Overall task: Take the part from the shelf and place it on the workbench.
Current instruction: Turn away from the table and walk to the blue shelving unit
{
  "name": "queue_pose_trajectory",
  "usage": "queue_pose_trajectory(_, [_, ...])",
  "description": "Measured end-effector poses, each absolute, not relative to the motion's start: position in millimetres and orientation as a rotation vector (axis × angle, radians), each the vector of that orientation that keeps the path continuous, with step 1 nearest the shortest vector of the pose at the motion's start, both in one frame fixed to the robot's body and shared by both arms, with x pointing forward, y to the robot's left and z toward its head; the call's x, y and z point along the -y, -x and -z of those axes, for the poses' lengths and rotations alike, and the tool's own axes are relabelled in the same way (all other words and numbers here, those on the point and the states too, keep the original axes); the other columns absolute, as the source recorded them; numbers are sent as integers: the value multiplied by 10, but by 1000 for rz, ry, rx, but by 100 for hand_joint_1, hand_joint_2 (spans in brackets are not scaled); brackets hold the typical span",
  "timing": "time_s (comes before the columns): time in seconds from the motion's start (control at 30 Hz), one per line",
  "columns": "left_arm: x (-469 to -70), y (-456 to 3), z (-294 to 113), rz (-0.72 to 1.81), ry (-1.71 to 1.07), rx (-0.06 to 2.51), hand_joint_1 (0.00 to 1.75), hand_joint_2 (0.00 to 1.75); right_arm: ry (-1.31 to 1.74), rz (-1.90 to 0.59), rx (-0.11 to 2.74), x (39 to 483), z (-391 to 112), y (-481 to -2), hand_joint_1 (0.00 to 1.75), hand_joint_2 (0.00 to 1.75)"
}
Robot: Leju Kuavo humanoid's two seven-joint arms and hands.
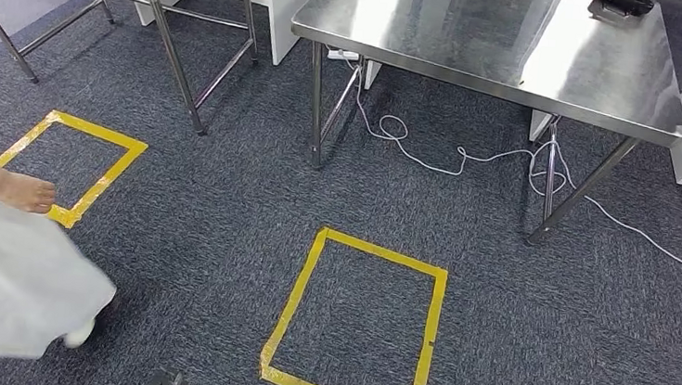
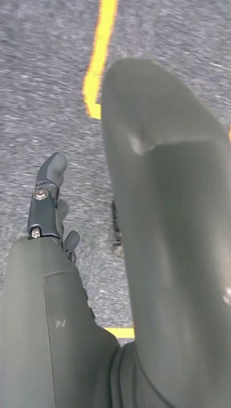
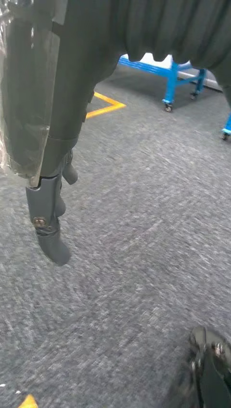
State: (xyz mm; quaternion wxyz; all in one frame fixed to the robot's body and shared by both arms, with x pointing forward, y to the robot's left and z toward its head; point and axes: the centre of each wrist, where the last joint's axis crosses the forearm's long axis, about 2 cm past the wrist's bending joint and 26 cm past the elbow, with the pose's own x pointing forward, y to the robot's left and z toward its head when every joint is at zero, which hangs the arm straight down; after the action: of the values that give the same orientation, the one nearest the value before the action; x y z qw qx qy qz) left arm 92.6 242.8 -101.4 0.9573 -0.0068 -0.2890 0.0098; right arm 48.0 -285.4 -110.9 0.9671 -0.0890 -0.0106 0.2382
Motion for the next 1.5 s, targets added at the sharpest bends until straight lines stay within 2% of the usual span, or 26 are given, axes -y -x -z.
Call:
queue_pose_trajectory(1.4, [-2378, -982, 996, 49, -18, 476, 0, 0, 173, -492, -29, 2864, 1107, -504, 0, 0])
queue_pose_trajectory(1.5, [-2383, -968, 1000, 64, -17, 468, 0, 131, 177, -499, -27, 2858, 1106, -511, 0, 0])
